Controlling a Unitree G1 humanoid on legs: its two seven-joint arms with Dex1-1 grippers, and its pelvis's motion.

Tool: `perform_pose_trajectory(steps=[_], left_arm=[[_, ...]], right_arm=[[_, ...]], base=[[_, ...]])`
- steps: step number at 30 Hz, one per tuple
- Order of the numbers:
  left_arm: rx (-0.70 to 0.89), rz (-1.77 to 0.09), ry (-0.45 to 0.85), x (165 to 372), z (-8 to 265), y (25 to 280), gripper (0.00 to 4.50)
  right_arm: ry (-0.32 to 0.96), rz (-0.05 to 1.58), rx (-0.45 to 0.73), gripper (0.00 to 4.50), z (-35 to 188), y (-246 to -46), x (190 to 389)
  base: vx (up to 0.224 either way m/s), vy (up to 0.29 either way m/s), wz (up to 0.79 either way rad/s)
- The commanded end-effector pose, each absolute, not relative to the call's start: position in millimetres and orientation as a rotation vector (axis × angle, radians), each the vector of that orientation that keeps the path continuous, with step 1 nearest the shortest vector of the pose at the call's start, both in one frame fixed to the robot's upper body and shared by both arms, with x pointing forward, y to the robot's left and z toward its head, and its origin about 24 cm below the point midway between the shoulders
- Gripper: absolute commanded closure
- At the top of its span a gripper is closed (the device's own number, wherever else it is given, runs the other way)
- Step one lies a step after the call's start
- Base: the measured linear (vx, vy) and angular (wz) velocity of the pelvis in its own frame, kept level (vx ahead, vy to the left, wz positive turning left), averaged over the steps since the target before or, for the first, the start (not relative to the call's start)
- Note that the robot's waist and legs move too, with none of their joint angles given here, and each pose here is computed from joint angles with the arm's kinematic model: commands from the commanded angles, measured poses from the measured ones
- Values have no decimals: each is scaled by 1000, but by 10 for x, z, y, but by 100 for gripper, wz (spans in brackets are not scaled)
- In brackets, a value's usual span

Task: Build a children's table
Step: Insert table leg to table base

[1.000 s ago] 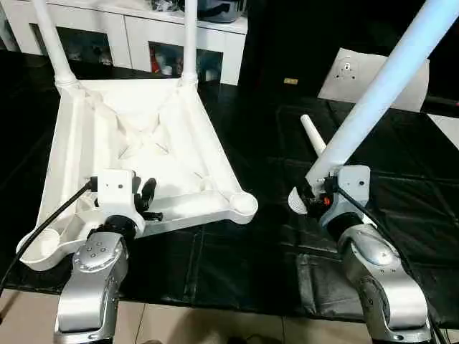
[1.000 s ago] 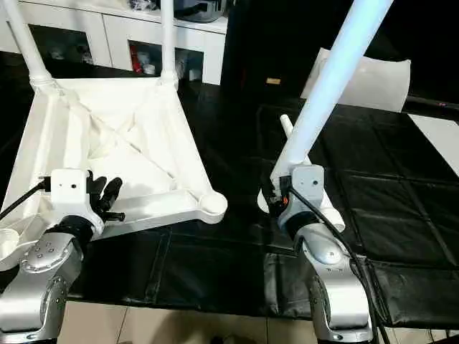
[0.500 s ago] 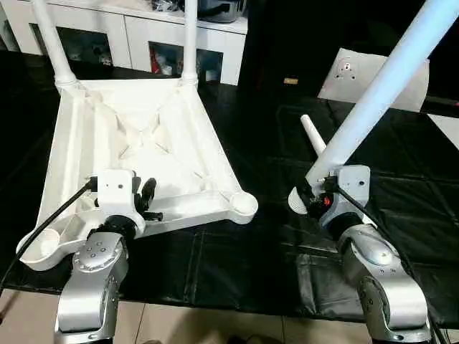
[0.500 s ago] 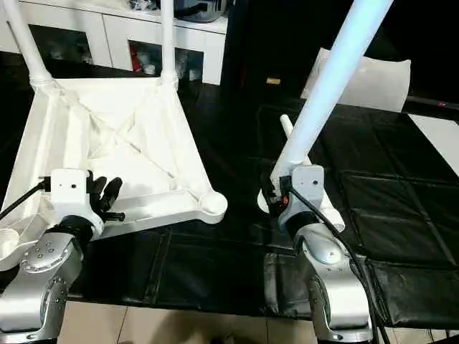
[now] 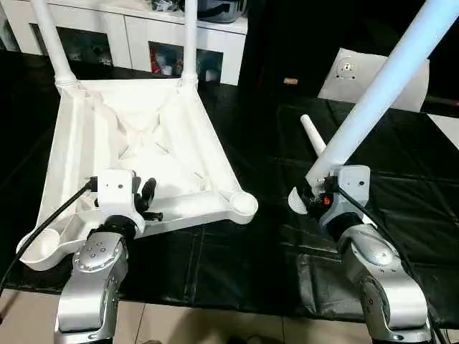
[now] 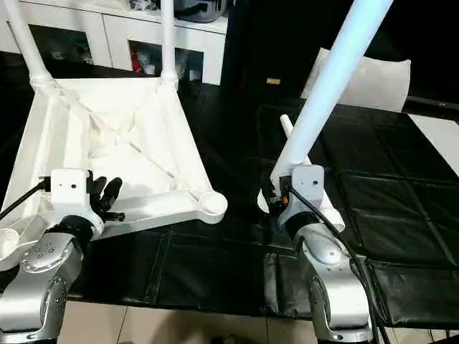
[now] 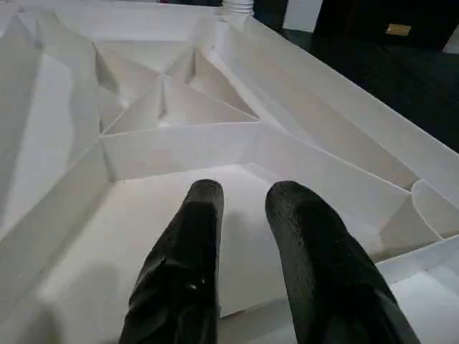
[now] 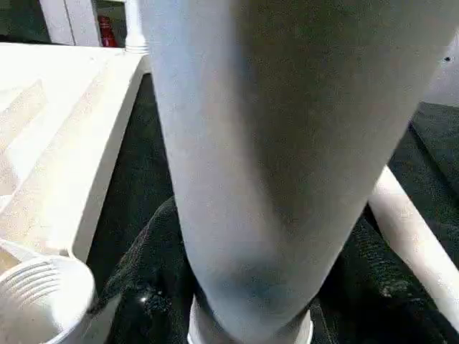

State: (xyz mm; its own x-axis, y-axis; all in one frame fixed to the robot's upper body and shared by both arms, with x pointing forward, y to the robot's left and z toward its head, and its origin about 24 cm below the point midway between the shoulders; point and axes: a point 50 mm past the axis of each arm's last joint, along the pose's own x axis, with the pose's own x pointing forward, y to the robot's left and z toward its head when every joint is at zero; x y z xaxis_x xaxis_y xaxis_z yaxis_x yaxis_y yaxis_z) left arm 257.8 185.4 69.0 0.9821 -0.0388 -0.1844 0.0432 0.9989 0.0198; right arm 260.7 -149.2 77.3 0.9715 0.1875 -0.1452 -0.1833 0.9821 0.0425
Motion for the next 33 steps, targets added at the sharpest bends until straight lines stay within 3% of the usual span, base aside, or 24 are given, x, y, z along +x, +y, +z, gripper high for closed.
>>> perform_pose_trajectory(steps=[1,33], left_arm=[[23,-53,177,2578,718,1812,318],[23,-53,177,2578,718,1812,318]], right_arm=[[129,172,15,262,828,-1536,2602],[129,172,15,262,828,-1536,2602]], base=[[0,0,0],[0,0,0]])
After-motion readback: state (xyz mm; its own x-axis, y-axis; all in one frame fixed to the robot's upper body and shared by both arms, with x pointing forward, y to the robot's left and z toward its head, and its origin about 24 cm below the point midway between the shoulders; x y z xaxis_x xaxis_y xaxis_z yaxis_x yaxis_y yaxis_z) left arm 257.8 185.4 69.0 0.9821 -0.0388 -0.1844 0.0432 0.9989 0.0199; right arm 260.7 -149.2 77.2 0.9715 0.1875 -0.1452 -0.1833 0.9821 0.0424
